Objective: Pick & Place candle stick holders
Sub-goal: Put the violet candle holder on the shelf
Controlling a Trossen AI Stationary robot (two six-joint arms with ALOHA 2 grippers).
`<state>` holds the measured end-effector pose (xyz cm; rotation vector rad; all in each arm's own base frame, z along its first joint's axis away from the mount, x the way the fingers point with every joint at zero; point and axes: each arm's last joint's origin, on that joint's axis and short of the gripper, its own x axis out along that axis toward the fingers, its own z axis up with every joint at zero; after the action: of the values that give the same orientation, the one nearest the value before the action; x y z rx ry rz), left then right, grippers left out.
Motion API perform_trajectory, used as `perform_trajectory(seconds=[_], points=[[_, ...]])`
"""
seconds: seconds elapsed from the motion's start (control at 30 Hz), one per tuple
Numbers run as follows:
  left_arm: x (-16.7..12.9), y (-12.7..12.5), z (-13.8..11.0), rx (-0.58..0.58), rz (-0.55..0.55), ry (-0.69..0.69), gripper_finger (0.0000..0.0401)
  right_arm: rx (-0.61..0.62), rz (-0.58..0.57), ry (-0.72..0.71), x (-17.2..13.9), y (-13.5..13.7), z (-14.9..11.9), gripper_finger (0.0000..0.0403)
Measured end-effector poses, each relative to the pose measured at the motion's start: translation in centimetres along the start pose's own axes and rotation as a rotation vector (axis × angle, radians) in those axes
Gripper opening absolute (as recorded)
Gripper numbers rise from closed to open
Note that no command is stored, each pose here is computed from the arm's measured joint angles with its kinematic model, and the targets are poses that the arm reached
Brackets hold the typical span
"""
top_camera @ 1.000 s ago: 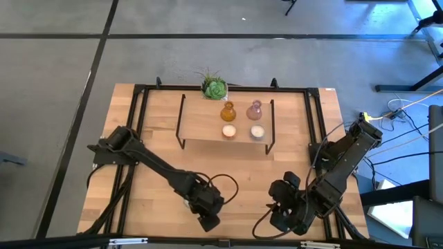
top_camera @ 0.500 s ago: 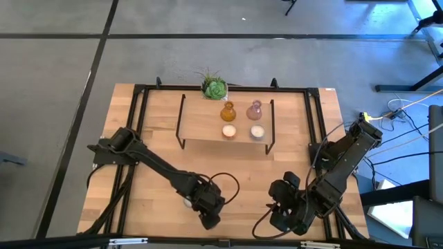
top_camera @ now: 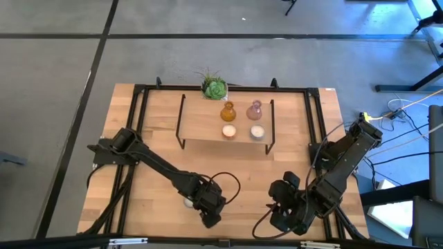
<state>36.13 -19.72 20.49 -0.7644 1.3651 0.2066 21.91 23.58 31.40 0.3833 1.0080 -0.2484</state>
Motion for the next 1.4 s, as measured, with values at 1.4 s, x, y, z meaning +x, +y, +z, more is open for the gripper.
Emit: perform_trajectory(seconds=[1.4], points=[[-22.7,3.2,-3.4,0.193,-0.074,-0.943,0.0018,-0.233,0.206,-0.4,-3.0,-1.0,7.4,0.0188]])
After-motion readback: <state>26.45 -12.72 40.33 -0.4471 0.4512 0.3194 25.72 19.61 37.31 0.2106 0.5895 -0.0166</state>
